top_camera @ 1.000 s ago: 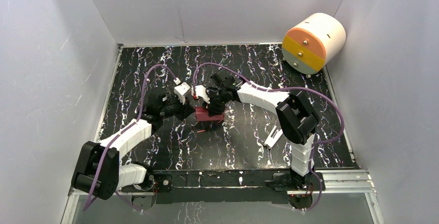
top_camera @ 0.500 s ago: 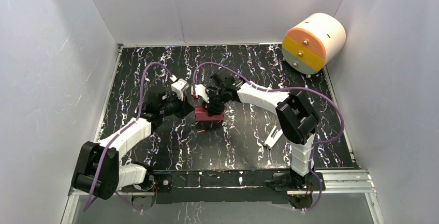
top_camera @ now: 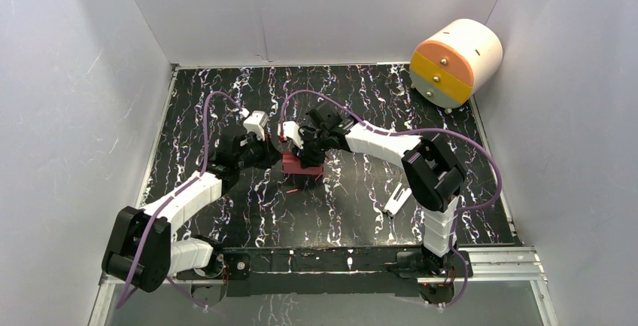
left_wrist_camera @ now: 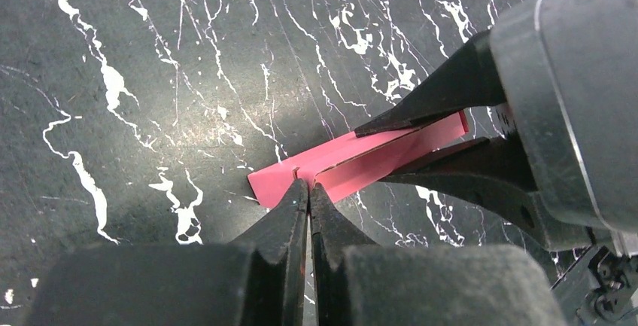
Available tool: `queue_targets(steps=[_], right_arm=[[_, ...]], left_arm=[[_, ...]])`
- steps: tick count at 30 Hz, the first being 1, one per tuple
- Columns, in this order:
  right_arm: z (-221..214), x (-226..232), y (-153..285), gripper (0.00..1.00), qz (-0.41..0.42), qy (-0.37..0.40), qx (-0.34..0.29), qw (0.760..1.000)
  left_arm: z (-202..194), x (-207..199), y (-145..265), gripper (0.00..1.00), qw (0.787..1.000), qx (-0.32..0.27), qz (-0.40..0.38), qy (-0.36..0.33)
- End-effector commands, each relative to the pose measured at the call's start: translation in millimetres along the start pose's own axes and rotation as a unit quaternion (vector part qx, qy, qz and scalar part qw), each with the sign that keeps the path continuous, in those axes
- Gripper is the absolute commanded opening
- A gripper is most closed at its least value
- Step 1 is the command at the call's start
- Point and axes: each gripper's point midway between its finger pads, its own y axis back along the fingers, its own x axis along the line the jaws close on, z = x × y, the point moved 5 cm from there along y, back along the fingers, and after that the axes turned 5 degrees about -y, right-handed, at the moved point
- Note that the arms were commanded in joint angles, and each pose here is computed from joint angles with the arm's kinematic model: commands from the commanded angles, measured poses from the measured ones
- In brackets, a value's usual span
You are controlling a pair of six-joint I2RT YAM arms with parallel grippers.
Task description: Fold the paper box
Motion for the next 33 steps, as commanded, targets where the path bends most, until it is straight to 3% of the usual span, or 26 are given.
queue_targets(steps=[1,15,33], right_arm=[[0,1,1,0.1,-0.015,-0.008,-0.001,1.0],[2,1,0,0.11,-0.016,-0.01,-0.002,1.0],[8,-1,4,0.12,-0.023,-0.009,-0.009,1.0]], left_arm=[[24,-13,5,0.0,0.999,-0.038,0.013,0.034],[15,-20,-4,0.0,0.994,-0.03,0.038,0.094],[-14,-4,-8,0.0,0.993,-0.006,0.081,0.081]])
